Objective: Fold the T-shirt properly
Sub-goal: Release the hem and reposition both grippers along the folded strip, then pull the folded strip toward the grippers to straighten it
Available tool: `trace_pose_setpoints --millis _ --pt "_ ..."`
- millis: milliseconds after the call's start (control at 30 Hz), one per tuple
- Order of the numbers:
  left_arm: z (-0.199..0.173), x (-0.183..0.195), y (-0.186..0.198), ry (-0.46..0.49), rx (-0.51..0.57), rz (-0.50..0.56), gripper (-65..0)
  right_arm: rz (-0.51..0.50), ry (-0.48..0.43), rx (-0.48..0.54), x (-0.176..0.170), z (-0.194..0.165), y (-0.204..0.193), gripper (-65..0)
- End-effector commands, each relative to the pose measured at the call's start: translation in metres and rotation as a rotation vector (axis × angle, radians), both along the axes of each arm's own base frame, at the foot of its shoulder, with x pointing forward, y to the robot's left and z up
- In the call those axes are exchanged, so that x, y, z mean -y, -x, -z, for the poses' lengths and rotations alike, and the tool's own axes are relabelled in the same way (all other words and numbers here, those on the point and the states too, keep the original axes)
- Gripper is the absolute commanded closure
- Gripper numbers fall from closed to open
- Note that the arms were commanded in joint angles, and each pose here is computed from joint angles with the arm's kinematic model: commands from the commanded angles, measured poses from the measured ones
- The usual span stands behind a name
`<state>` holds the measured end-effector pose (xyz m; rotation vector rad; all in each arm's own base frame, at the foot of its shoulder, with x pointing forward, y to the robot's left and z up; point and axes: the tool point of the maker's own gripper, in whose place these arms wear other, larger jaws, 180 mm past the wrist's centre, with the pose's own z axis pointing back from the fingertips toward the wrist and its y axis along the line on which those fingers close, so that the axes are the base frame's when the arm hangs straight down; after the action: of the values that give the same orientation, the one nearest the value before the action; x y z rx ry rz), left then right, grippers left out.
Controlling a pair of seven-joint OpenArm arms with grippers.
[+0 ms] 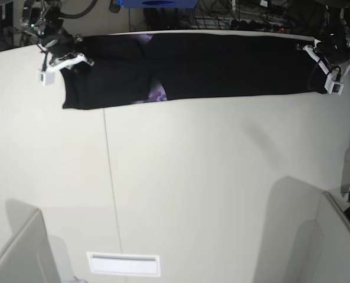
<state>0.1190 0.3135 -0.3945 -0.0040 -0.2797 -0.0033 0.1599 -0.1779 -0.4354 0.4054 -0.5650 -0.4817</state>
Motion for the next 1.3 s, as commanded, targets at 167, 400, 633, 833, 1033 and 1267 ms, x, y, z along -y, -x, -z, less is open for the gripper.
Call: trace_pose_setpoints --millis 167,400,633,833,1033,1267 --pt "0.039 0.007 -0.003 -0.062 -0.111 -0.002 0.0 0.026 0.001 -0.009 0.013 0.015 -0.015 0.0" --pt "0.035 0.028 -0.065 -0.036 -0.015 0.007 0.0 0.015 0.094 -0.012 0.034 0.028 -0.057 0.0" --pt "0.026 0.059 -0.118 0.013 0.064 0.002 0.0 0.040 0.091 -0.007 0.049 0.036 -0.099 0.0" --pt "0.017 0.066 -0.140 0.032 0.108 -0.011 0.0 0.039 0.094 0.022 0.050 0.026 -0.113 0.0" --pt "0.002 0.064 -0.154 0.019 0.158 -0.001 0.0 0.021 0.126 0.109 0.048 -0.003 -0.124 0.0" --pt "-0.037 0.051 -0.167 -0.033 0.281 -0.018 0.0 -0.016 0.179 0.245 0.043 -0.051 -0.138 0.0"
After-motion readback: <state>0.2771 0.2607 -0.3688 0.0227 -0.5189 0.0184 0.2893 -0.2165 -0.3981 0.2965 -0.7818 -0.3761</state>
